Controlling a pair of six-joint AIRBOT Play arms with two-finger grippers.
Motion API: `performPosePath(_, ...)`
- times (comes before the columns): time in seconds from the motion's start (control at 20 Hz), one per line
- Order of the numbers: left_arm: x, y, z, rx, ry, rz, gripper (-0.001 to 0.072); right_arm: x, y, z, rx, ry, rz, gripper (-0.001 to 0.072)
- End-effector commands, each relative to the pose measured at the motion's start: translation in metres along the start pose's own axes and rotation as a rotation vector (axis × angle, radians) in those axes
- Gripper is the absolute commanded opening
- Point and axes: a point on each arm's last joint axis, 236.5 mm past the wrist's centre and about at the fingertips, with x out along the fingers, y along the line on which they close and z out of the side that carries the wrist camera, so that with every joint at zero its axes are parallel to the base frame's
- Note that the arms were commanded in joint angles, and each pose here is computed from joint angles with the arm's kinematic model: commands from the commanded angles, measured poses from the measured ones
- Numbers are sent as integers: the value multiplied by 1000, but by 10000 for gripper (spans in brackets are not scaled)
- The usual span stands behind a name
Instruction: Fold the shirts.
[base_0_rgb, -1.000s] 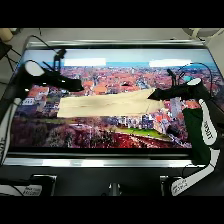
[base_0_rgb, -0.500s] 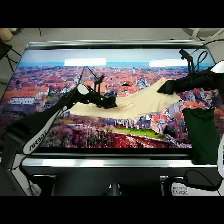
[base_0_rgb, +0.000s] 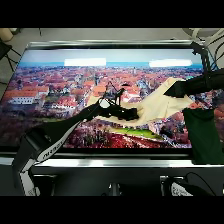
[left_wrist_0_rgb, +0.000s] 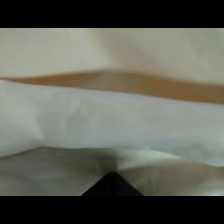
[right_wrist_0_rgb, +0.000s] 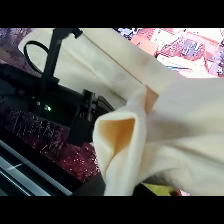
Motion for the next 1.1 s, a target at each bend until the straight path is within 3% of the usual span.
performPosePath(0.0,15,-16,-2,-8,-38,-25,25,-8,2,1,3,-19,-28,20)
performPosePath(0.2,-67,2,58,107,-112,53,23,18,-5,4,3,21,-15,19)
performPosePath(0.45,-303,32,149,210,-416,344,24,117,41,26,-69,59,108,19)
performPosePath(0.65,-456,2,150,229,-656,403,25,217,71,27,-23,87,200,19)
performPosePath(0.9,-509,-53,117,348,-746,422,25,301,105,28,129,47,364,23)
performPosePath(0.95,-508,-59,113,358,-742,416,25,308,113,31,152,31,396,62)
performPosePath(1.0,-503,-63,111,368,-732,410,25,311,117,38,186,4,411,210)
performPosePath(1.05,-497,-66,111,376,-721,402,25,311,118,48,206,-36,418,435)
